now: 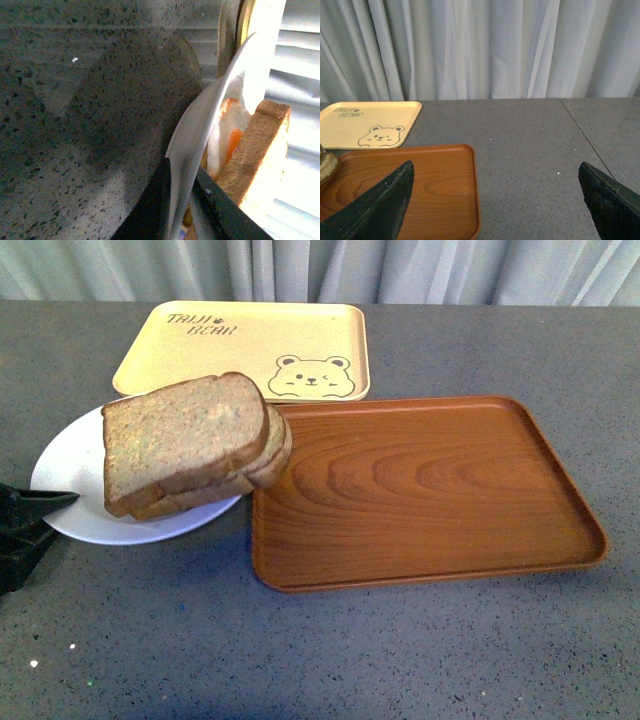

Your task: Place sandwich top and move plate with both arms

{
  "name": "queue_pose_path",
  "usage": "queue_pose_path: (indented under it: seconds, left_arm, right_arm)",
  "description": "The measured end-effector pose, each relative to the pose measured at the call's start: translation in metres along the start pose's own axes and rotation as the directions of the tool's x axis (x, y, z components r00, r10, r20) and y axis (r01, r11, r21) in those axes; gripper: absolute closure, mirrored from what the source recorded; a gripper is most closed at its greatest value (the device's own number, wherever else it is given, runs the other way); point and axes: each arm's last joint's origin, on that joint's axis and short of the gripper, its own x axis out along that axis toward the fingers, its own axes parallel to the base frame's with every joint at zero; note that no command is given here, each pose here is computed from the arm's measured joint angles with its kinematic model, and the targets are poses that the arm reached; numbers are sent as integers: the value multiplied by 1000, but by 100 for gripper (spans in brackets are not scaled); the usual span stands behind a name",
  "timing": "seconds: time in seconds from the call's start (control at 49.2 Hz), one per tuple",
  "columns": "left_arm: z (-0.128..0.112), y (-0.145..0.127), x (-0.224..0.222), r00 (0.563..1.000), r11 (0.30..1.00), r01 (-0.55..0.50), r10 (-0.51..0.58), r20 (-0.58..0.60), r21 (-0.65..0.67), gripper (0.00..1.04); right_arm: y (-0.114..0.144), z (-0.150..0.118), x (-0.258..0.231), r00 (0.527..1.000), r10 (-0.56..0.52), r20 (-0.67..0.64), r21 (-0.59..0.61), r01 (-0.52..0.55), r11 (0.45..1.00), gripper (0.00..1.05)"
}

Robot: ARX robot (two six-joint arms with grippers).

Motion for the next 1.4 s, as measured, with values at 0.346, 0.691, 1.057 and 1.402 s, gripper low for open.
queue_pose_path:
  seconds: [0.346,0.691,1.057,1.402]
  left_arm:
    - [-3,-5,-21,999,999,35,-34,-3,9,103]
    - [-5,-69,-3,993,989,117,-116,-22,86,103]
    - [-24,-121,52,988,978,147,-137,-74,151,103]
    - [-41,-136,120,993,975,87,-68,-98,202,103]
  right_arm:
    - [0,0,0,1000,0,0,0,0,1000,9]
    - [0,0,0,1000,0,0,0,0,1000,9]
    - [0,0,0,1000,0,0,0,0,1000,9]
    - [0,0,0,1000,0,0,0,0,1000,9]
